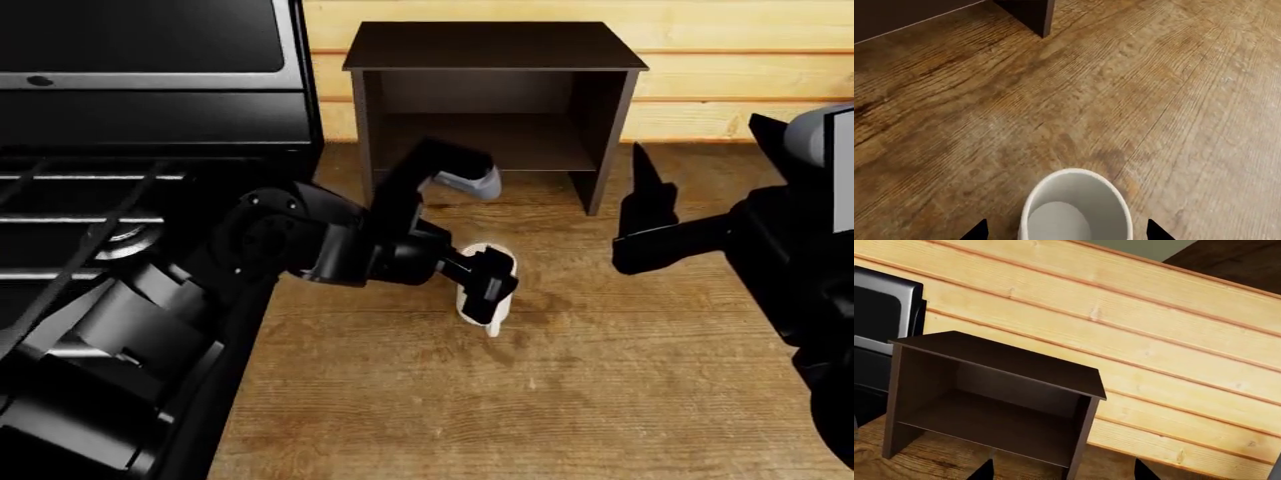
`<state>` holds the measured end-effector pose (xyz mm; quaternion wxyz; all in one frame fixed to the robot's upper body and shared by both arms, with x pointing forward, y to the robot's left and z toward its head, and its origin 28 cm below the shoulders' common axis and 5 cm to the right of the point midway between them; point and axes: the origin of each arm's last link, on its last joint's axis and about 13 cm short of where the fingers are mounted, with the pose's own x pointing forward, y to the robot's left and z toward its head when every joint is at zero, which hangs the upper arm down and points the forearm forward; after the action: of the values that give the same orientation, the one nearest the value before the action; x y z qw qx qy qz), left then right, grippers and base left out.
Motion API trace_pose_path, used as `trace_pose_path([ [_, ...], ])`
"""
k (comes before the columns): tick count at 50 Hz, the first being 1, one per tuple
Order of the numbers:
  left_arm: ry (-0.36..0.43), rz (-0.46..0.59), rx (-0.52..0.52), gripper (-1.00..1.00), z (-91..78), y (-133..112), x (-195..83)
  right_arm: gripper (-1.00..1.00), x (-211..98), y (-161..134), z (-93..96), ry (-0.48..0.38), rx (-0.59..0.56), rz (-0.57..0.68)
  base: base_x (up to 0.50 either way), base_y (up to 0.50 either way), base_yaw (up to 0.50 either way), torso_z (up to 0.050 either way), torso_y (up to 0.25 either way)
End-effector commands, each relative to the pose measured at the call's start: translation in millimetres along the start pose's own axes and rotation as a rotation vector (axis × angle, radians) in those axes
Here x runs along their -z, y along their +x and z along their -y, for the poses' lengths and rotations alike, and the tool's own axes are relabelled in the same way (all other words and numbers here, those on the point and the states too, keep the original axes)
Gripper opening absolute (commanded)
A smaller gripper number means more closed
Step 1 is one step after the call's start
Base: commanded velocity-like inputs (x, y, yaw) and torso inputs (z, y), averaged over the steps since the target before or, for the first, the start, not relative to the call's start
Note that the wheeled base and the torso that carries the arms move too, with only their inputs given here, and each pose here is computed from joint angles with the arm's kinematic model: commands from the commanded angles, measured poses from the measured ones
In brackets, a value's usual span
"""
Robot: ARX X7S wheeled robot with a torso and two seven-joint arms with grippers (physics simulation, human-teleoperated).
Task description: A wet mug is on the counter and needs to be dried. Pick it up and place it upside down in the open cabinet.
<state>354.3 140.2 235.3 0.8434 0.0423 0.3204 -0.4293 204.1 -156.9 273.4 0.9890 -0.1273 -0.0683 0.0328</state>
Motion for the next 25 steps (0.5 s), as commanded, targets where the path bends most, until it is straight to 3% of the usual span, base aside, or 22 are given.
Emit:
trace_pose_path([
  [1,-0.031,-0.015,0.002,1.00,-4.4,7.6,5.5,1.00,1.9,0.3,-0.4,-0.001,-0.003,-0.005,0.00,0.00,0.00,0.000,0.000],
  [13,-0.040,-0.031,0.007,1.00,-5.7,15.3,10.0,1.00,4.1,1.1,-1.0,-0.001,-0.004,-0.009,0.00,0.00,0.00,0.000,0.000],
  [14,-0.042,-0.031,0.007,-1.00,-5.8,15.9,10.0,1.00,4.2,1.1,-0.9,0.000,-0.004,-0.009,0.00,0.00,0.00,0.000,0.000],
  [25,-0.057,-0.041,0.015,-1.00,-5.2,18.2,11.6,1.00,4.7,1.3,-1.2,0.000,-0.006,-0.012,0.00,0.00,0.00,0.000,0.000],
])
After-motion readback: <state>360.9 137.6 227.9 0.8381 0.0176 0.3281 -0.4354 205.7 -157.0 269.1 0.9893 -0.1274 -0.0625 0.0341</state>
